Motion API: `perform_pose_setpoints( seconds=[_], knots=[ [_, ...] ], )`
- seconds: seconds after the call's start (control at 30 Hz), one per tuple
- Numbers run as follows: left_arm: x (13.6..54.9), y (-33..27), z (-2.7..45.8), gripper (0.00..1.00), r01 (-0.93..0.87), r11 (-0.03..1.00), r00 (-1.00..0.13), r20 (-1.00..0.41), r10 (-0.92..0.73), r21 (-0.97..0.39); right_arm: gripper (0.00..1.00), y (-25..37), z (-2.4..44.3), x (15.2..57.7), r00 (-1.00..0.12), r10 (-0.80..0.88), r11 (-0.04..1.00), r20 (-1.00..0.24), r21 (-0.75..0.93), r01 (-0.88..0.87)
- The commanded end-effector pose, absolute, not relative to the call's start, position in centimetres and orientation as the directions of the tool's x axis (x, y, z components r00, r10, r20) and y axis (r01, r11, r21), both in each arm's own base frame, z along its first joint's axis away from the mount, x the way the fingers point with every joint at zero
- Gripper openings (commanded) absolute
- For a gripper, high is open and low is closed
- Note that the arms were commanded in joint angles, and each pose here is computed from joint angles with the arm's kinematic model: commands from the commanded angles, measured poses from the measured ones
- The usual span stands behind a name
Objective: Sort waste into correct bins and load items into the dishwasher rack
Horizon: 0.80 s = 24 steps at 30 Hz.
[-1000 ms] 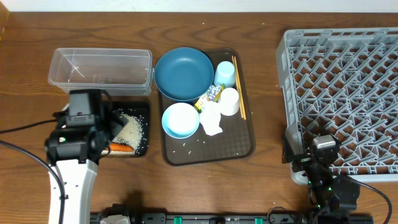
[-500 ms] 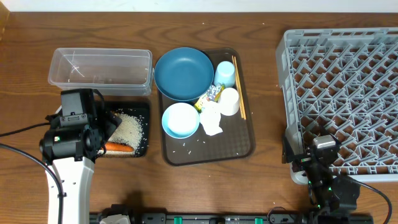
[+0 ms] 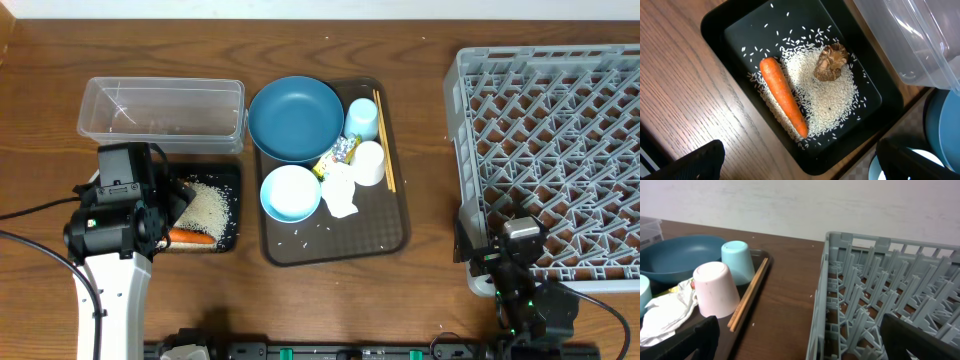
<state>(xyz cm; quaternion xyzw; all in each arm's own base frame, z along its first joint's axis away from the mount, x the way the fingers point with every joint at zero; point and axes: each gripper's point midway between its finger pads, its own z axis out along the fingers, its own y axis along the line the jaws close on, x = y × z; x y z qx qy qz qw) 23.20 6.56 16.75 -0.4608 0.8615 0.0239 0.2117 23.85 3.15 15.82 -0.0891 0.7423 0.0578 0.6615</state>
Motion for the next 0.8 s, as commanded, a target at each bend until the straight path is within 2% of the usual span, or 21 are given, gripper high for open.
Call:
perform_pose_setpoints(
  seconds=[0.0, 0.1, 0.23, 0.33, 0.43, 0.57, 0.77],
  knots=[
    [23.1, 6.8, 16.7, 0.98, -0.806, 0.575, -0.49, -0.39, -0.78, -0.14, 0.99, 2.6, 15.7, 23.9, -0.11, -0.069, 0.983, -0.992, -0.048, -0.179],
    [23.1, 6.8, 16.7, 0.98, -0.806, 0.575, -0.49, -0.389, -0.78, -0.139, 0.99, 2.7, 15.8, 24.0, -0.103, -0.068, 0.982, -0.992, -0.049, -0.184],
    [23.1, 6.8, 16.7, 0.98, -0.806, 0.575, -0.49, -0.389, -0.78, -0.139, 0.99, 5.7, 18.8, 23.3, 0.016, -0.021, 0.934, -1.0, -0.025, -0.355],
    [23.1, 6.8, 16.7, 0.98, -0.806, 0.575, -0.49, -0.39, -0.78, -0.14, 0.99, 9.8, 21.2, 20.9, 0.052, 0.087, 0.803, -0.995, 0.039, -0.594],
    [23.1, 6.8, 16.7, 0.98, -0.806, 0.575, -0.489, -0.39, -0.78, -0.139, 0.99, 12.0, 23.2, 18.5, 0.083, 0.141, 0.677, -0.987, 0.035, -0.735],
    [23.1, 6.8, 16.7, 0.98, -0.806, 0.575, -0.49, -0.39, -0.78, -0.14, 0.99, 13.0, 25.5, 16.6, 0.169, 0.158, 0.606, -0.973, -0.04, -0.794],
    [23.1, 6.8, 16.7, 0.98, -0.806, 0.575, -0.49, -0.39, -0.78, -0.14, 0.99, 13.1, 27.8, 15.5, 0.217, 0.222, 0.585, -0.951, -0.048, -0.81]
  ],
)
